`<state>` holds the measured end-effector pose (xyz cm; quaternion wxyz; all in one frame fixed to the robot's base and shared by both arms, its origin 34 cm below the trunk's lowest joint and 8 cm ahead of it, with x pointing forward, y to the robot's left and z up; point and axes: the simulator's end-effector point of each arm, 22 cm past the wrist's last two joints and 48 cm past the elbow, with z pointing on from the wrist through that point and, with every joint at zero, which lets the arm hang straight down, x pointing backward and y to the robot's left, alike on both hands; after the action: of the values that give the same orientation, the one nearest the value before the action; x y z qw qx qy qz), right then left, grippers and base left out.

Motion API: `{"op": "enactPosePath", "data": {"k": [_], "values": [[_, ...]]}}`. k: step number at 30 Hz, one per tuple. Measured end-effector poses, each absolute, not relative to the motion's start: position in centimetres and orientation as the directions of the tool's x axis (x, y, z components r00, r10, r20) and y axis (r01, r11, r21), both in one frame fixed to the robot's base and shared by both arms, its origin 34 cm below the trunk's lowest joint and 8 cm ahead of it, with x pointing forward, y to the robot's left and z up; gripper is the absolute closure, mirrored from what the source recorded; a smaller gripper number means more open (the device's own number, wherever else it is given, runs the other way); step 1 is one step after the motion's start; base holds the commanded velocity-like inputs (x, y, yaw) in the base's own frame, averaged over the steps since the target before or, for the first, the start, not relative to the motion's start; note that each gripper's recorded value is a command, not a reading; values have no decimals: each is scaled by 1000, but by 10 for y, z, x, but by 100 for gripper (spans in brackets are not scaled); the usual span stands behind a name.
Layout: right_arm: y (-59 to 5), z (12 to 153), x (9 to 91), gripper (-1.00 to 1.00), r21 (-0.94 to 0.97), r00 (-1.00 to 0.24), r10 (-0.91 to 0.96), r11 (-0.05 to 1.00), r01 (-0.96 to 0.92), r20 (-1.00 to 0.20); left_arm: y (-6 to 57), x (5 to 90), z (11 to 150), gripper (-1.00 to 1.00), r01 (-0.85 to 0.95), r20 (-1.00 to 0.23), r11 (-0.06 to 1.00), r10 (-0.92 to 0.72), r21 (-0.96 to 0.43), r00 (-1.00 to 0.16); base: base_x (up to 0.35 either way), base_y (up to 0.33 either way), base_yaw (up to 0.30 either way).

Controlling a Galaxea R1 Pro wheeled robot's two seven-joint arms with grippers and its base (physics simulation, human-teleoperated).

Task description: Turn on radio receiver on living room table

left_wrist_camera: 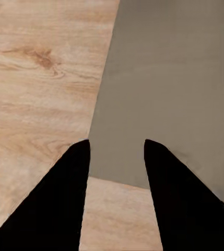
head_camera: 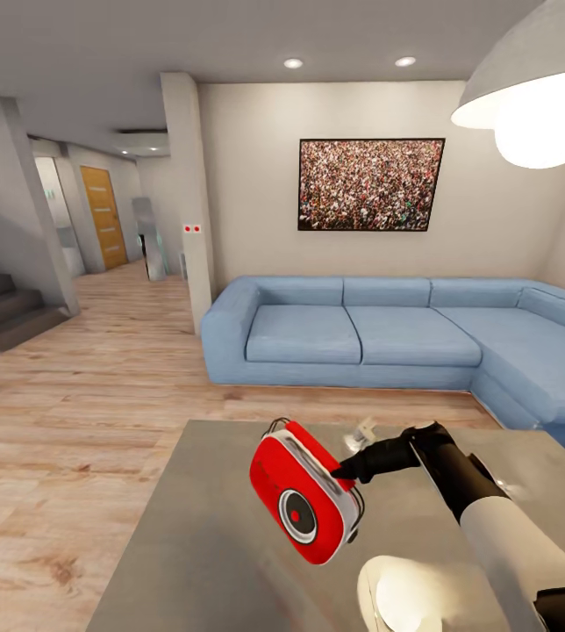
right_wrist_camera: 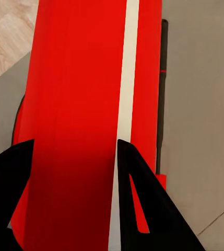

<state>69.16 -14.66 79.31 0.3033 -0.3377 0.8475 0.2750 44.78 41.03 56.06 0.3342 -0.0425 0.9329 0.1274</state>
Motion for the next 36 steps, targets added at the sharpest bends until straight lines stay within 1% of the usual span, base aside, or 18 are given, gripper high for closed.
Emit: {"op": "enactPosePath", "data": {"k": [3,6,8,11,13,16,17,18,21,26,29,32,36], "values": [[-147,793,691,100,260,-587,-407,620,-740,-700,425,465,584,100,-204,-674,956,-9,211,-739,0,0,0],[-147,793,692,100,259,-587,-408,620,-740,-699,441,493,627,100,-262,-748,943,-23,204,-663,0,0,0],[-147,793,692,100,259,-587,-408,621,-740,-699,440,506,648,100,-281,-775,942,-37,183,-631,0,0,0],[-147,793,692,100,258,-587,-408,622,-740,-700,421,531,691,100,-284,-811,952,-76,114,-580,0,0,0],[-147,793,692,100,257,-587,-408,623,-739,-699,390,546,716,100,-220,-820,974,-85,51,-566,0,0,0],[-147,793,693,100,255,-587,-408,624,-738,-700,294,565,737,100,27,-818,996,-59,-90,-573,0,0,0],[-148,793,693,100,255,-586,-408,625,-738,-700,259,571,745,100,117,-821,984,-46,-136,-568,0,0,0],[-148,792,693,100,255,-587,-408,625,-738,-699,211,574,756,100,228,-827,953,-38,-199,-561,0,0,0],[-147,792,693,100,255,-587,-407,625,-737,-700,128,582,785,100,361,-844,886,-60,-291,-533,0,0,0],[-148,792,693,100,254,-587,-406,627,-737,-700,82,594,809,100,424,-869,862,-36,-277,-493,0,0,0],[-148,792,693,100,253,-587,-406,627,-737,-700,40,585,802,100,467,-858,832,-21,-300,-514,0,0,0],[-148,792,693,100,254,-587,-406,627,-737,-700,30,579,792,100,495,-854,828,38,-264,-519,0,0,0],[-147,793,693,100,255,-587,-405,627,-736,-701,26,576,786,100,507,-851,826,66,-247,-522,0,0,0]]}}
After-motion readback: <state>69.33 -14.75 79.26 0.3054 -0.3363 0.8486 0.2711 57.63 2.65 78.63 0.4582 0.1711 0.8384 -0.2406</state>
